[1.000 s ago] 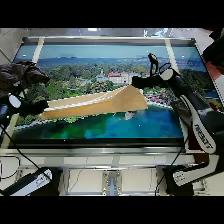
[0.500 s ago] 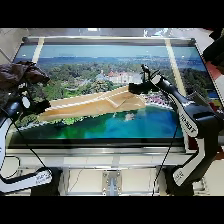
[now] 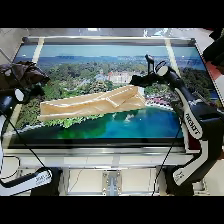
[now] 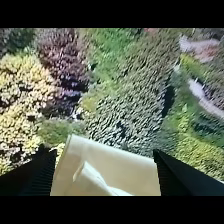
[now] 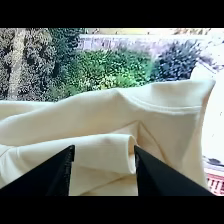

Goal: Fold the shirts.

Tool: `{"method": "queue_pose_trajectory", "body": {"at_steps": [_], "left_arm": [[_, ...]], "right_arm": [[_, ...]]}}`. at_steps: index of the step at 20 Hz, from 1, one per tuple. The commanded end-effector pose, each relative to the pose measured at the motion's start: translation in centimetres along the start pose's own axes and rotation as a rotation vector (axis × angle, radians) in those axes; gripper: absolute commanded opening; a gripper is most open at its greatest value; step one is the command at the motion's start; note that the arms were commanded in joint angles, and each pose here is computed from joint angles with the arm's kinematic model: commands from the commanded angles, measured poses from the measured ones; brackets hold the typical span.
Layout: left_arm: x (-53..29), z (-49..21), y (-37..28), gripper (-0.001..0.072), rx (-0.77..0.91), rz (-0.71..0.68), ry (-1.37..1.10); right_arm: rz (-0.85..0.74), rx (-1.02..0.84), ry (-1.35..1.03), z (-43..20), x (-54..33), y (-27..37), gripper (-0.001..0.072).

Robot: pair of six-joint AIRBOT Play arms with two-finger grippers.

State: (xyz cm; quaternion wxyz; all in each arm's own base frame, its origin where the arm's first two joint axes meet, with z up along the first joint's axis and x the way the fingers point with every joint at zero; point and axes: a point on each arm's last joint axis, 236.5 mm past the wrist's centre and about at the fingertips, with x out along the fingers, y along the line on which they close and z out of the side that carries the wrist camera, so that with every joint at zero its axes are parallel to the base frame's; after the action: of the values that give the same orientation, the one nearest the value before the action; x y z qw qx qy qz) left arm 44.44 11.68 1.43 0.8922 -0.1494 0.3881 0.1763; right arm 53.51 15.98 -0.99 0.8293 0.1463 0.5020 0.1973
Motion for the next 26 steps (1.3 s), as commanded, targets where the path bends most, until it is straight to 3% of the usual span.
{"method": "queue_pose_trajectory", "body": {"at_steps": [1,4,5,6,9,15,26], "left_arm": [[-3.8,2.9,-1.5,0.0709,0.044,-0.034,-0.087],[-4.9,0.9,-4.2,0.0709,0.188,-0.068,-0.026],[-5.0,0.5,-5.4,0.0709,0.214,-0.087,-0.025],[-5.2,0.4,-6.6,0.0709,0.232,-0.109,-0.033],[-5.6,-0.3,-9.2,0.0709,0.275,-0.155,-0.042],[-6.0,-1.1,-11.2,0.0709,0.284,-0.196,-0.031],[-6.0,-1.2,-11.3,0.0709,0.275,-0.203,-0.027]], "right_arm": [[-0.089,-0.027,0.074,-0.2,-5.6,-3.4,0.0428],[-0.058,0.146,0.201,-3.3,-6.6,-7.4,0.045],[-0.011,0.208,0.233,-4.1,-6.4,-8.1,0.0473],[0.053,0.283,0.256,-4.7,-6.0,-8.6,0.0541],[0.232,0.419,0.242,-4.5,-4.5,-9.7,0.0562],[0.238,0.44,0.285,-6.3,-0.2,-10.8,0.0562],[0.296,0.304,0.427,-9.9,5.6,-2.4,0.054]]}}
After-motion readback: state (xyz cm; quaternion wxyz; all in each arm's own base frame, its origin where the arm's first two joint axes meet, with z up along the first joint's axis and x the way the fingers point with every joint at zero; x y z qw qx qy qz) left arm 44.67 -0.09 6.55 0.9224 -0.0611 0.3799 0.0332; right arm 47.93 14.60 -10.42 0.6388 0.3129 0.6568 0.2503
